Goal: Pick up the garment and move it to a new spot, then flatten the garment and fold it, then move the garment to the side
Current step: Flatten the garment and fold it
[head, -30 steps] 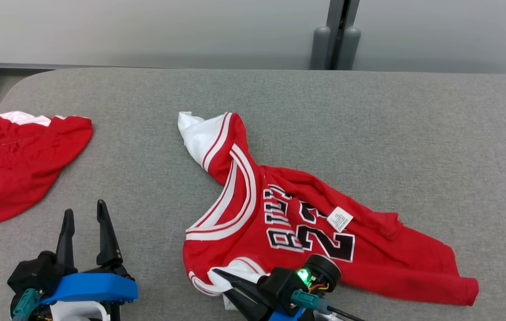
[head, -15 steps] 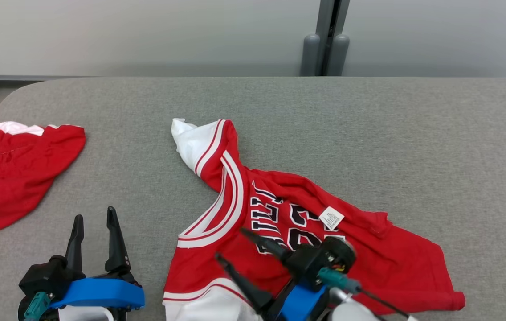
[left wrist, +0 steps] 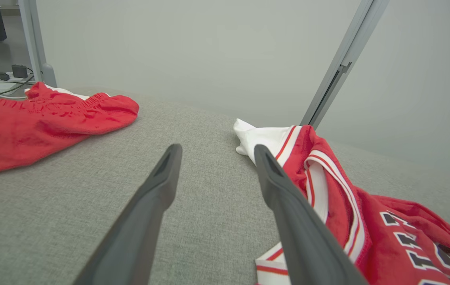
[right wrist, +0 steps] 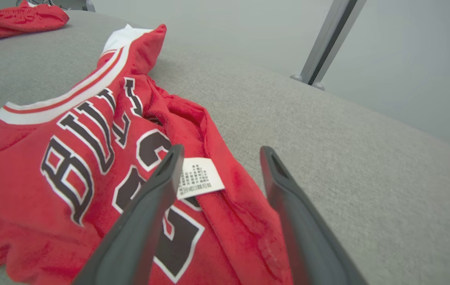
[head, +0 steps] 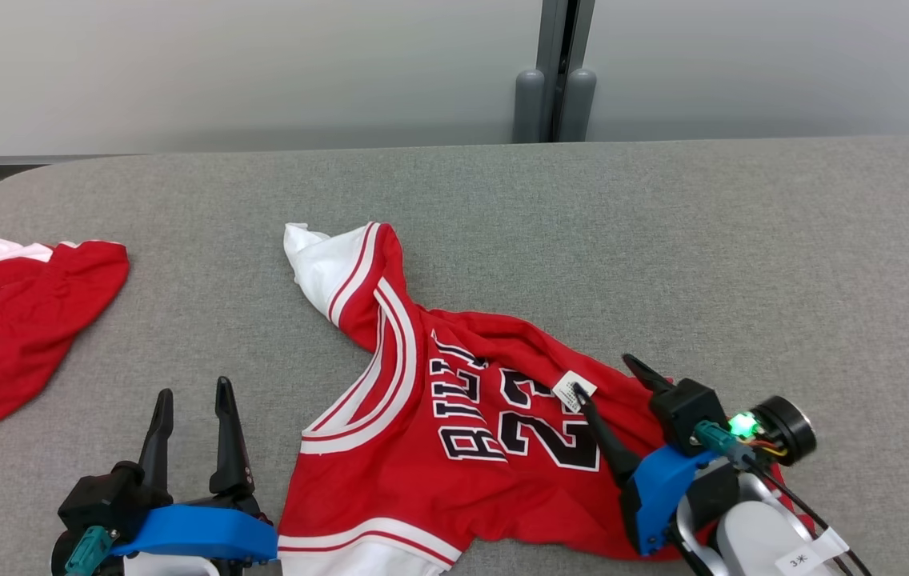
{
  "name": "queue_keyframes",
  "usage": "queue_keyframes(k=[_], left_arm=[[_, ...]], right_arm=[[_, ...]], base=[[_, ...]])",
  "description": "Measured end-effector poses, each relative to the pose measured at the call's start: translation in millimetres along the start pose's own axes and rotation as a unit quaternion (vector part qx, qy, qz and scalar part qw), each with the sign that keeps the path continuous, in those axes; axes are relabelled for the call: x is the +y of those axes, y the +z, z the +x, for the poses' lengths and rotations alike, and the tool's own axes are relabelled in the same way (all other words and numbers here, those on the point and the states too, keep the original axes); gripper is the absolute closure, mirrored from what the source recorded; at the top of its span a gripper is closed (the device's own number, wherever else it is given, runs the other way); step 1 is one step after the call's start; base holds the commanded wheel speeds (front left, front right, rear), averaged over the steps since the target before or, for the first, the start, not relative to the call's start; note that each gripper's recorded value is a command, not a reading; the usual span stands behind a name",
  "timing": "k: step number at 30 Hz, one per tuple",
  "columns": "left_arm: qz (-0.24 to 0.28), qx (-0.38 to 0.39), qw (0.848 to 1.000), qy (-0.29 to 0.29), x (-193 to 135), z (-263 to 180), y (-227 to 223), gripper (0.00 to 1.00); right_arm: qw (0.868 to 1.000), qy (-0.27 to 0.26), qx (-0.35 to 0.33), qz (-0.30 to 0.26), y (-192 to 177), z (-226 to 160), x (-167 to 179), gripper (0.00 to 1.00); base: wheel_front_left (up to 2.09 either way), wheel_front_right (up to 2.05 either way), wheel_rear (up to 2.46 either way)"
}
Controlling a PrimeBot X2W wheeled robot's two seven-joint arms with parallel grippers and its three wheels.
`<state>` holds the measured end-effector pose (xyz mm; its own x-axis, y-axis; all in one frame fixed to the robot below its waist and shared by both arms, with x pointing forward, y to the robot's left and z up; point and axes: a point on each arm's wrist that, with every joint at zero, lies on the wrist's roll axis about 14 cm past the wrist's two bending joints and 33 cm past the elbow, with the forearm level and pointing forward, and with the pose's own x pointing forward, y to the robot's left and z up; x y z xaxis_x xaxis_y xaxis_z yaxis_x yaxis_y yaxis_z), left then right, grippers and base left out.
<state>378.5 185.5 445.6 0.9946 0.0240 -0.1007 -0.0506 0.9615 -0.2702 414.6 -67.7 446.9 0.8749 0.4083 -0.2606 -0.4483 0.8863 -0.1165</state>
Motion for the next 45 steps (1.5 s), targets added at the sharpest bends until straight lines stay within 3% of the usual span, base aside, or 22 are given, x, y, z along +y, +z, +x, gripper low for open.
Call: queue_keyframes(k=[7, 12, 13, 14, 17, 25, 39, 40, 41, 42, 45], left_arm=[[0.000, 0.005, 1.000, -0.001, -0.8, 0.5, -3.4, 0.00], [0.000, 0.007, 1.000, 0.006, 4.1, 0.3, -4.2, 0.00], [0.000, 0.007, 1.000, 0.008, 5.2, 0.3, -4.2, 0.00], [0.000, 0.007, 1.000, 0.009, 6.2, 0.5, -4.0, 0.00], [0.001, 0.005, 1.000, 0.015, 10.0, 0.8, -3.0, 0.00], [0.001, 0.006, 1.000, 0.023, 16.2, 2.2, -3.2, 0.00], [0.002, 0.005, 1.000, 0.028, 20.5, 7.1, -2.1, 0.00], [0.001, 0.005, 1.000, 0.029, 20.7, 7.2, -2.4, 0.00], [0.001, 0.005, 1.000, 0.030, 20.6, 7.4, -2.5, 0.00], [0.001, 0.005, 1.000, 0.030, 20.4, 7.7, -2.3, 0.00], [0.000, 0.004, 1.000, 0.024, 16.7, 9.5, -2.1, 0.00]], right_arm=[[0.994, -0.020, 0.105, -0.021, -53.5, -7.8, -24.6, 0.00], [0.989, -0.011, 0.143, -0.032, -68.3, -0.4, -26.6, 0.00], [0.988, -0.009, 0.148, -0.032, -70.1, 1.4, -27.1, 0.06], [0.988, -0.008, 0.152, -0.034, -71.5, 3.2, -27.8, 0.58], [0.987, -0.007, 0.154, -0.038, -68.6, 12.3, -32.4, 1.00], [0.992, -0.030, 0.116, -0.046, -28.1, 50.1, -63.0, 1.00], [0.989, -0.108, 0.093, -0.045, 7.4, 82.7, -134.1, 1.00], [0.989, -0.113, 0.085, -0.045, 10.8, 83.5, -137.7, 0.86], [0.989, -0.118, 0.079, -0.046, 13.3, 83.6, -141.4, 0.54], [0.989, -0.122, 0.071, -0.047, 16.3, 83.7, -143.6, 0.00], [0.990, -0.127, 0.049, -0.039, 20.5, 82.5, -143.3, 0.00]], base=[[0.00, 0.00, 0.00], [0.00, 0.00, 0.00], [0.00, 0.00, 0.00], [0.00, 0.00, 0.00], [0.00, 0.00, 0.00], [0.00, 0.00, 0.00], [0.00, 0.00, 0.00], [0.00, 0.00, 0.00], [0.00, 0.00, 0.00], [0.00, 0.00, 0.00], [0.00, 0.00, 0.00]])
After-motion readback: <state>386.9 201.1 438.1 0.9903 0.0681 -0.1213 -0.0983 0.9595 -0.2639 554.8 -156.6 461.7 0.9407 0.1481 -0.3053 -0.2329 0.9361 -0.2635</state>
